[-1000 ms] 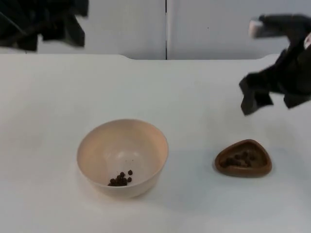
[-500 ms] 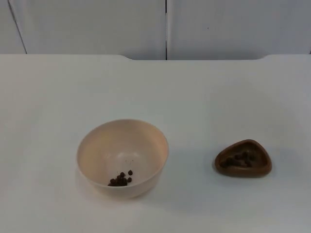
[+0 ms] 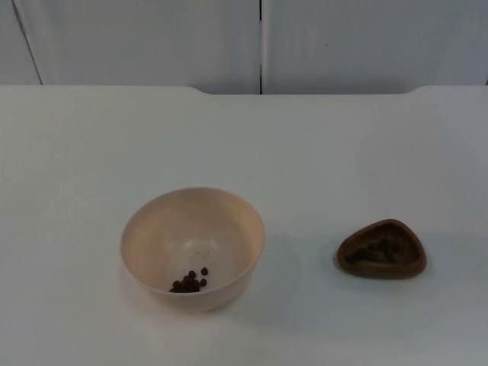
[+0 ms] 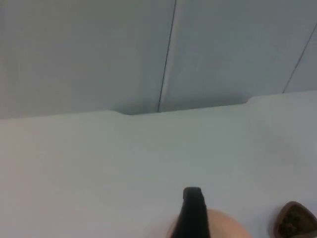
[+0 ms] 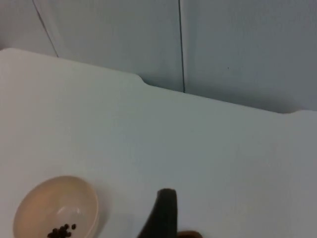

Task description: Pick up the bowl with the left hand and pour the coffee beans from the cup into the bowl with the right hand.

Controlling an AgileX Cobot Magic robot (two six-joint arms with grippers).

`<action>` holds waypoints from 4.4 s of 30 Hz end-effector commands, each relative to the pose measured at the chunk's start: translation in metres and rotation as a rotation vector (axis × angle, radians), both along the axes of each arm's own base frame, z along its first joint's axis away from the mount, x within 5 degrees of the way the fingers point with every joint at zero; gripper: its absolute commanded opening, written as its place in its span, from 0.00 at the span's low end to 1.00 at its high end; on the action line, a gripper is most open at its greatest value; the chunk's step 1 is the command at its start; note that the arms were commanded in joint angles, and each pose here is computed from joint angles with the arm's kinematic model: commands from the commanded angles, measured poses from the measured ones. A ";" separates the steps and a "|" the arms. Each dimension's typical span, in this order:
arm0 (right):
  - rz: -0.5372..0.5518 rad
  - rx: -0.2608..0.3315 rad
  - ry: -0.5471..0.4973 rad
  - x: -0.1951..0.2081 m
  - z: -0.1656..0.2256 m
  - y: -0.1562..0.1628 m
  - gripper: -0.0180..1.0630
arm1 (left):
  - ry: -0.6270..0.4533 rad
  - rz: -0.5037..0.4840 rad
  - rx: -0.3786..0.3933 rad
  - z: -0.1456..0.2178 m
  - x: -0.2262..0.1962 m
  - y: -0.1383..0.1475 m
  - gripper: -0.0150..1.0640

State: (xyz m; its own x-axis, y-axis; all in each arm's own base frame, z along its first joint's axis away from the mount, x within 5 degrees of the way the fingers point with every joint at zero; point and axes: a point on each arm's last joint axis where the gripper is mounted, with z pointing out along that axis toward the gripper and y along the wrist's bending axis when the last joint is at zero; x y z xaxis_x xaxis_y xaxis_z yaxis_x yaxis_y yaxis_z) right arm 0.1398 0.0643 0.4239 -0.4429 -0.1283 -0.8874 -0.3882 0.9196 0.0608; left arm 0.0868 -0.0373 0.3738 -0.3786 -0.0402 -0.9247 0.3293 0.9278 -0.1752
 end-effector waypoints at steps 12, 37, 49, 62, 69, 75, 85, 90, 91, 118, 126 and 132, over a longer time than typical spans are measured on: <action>0.016 -0.040 0.013 -0.058 -0.051 -0.027 0.72 | 0.000 -0.041 0.044 -0.006 -0.031 0.011 0.61; 0.039 -0.068 -0.033 -0.153 -0.135 -0.070 0.72 | 0.025 -0.013 0.076 -0.078 -0.097 0.044 0.61; 0.052 -0.093 -0.042 -0.147 -0.143 -0.067 0.72 | 0.071 -0.067 0.204 -0.099 -0.091 0.041 0.61; 0.052 -0.093 -0.042 -0.147 -0.143 -0.067 0.72 | 0.069 -0.083 0.206 -0.099 -0.091 0.039 0.61; 0.021 -0.088 -0.036 -0.146 -0.144 -0.069 0.82 | 0.065 -0.088 0.215 -0.099 -0.091 0.039 0.78; 0.021 -0.088 -0.036 -0.146 -0.144 -0.069 0.99 | 0.065 -0.088 0.215 -0.099 -0.091 0.039 0.99; 0.023 -0.085 -0.035 -0.146 -0.144 -0.069 0.99 | 0.065 -0.088 0.215 -0.099 -0.091 0.039 0.99; 0.027 -0.079 -0.035 -0.146 -0.144 -0.069 0.99 | 0.065 -0.088 0.215 -0.099 -0.091 0.039 0.99; 0.027 -0.079 -0.035 -0.146 -0.144 -0.069 0.99 | 0.065 -0.088 0.215 -0.099 -0.091 0.039 0.99; 0.000 -0.078 -0.033 -0.146 -0.144 -0.068 0.99 | 0.065 -0.090 0.215 -0.099 -0.091 0.039 0.99; -0.126 -0.080 -0.028 -0.147 -0.144 -0.068 0.99 | 0.065 -0.090 0.215 -0.099 -0.091 0.039 0.99; -0.258 -0.081 -0.025 -0.147 -0.144 -0.067 0.99 | 0.065 -0.090 0.215 -0.099 -0.091 0.039 0.99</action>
